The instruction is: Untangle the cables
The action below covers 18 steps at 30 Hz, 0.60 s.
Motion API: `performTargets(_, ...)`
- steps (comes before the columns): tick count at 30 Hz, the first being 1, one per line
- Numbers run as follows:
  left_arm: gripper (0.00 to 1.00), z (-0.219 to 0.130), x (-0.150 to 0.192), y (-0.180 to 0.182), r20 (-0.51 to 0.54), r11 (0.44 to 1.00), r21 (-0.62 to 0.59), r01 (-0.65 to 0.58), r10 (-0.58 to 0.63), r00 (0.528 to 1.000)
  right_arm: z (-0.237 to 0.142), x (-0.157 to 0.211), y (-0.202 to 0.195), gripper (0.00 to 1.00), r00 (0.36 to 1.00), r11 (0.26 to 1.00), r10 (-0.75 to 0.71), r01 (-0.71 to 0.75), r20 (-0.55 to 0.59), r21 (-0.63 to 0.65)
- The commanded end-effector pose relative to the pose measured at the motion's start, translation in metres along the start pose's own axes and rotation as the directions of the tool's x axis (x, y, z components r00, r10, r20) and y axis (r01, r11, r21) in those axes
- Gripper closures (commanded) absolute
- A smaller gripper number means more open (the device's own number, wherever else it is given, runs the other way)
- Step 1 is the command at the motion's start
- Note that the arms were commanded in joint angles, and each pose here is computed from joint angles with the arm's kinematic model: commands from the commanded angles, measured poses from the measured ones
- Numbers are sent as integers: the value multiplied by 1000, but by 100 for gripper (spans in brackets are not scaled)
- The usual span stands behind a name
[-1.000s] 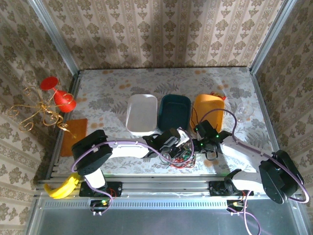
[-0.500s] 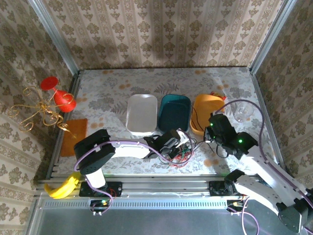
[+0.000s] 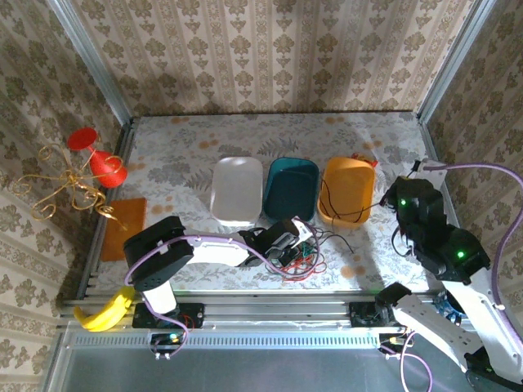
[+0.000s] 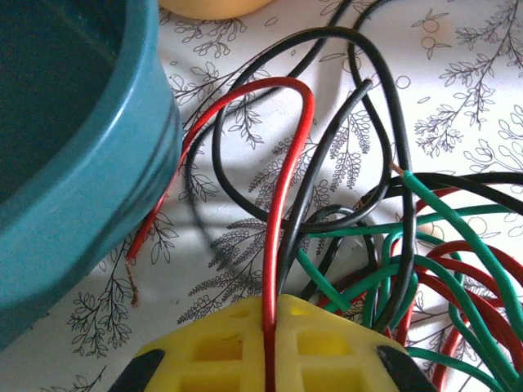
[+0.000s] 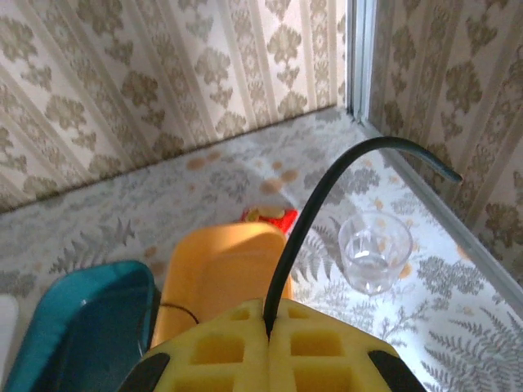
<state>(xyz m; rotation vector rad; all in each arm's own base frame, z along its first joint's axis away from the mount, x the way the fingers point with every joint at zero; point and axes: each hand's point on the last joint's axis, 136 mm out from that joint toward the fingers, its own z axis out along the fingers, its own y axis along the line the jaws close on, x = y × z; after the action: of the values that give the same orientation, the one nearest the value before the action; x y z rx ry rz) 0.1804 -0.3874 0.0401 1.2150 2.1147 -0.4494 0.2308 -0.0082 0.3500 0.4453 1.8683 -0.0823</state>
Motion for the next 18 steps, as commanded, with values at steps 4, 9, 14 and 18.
performTargets(4, 100, 0, 24, 10, -62, 999, -53, 6, -10, 998, -12, -67, 15, 100, 988, 999, -11, 18, 153, -41)
performTargets(9, 100, -4, 22, 11, -43, 998, -64, 3, -6, 999, -7, -102, 39, 100, 986, 991, -22, 43, 165, -127)
performTargets(14, 100, -6, 21, 12, -34, 997, -72, 4, -6, 999, -6, -139, 59, 100, 977, 979, -21, 64, 213, -195)
performTargets(18, 100, -8, 23, 14, -31, 996, -86, 6, -9, 999, -8, -167, 69, 100, 965, 972, -17, 77, 260, -222)
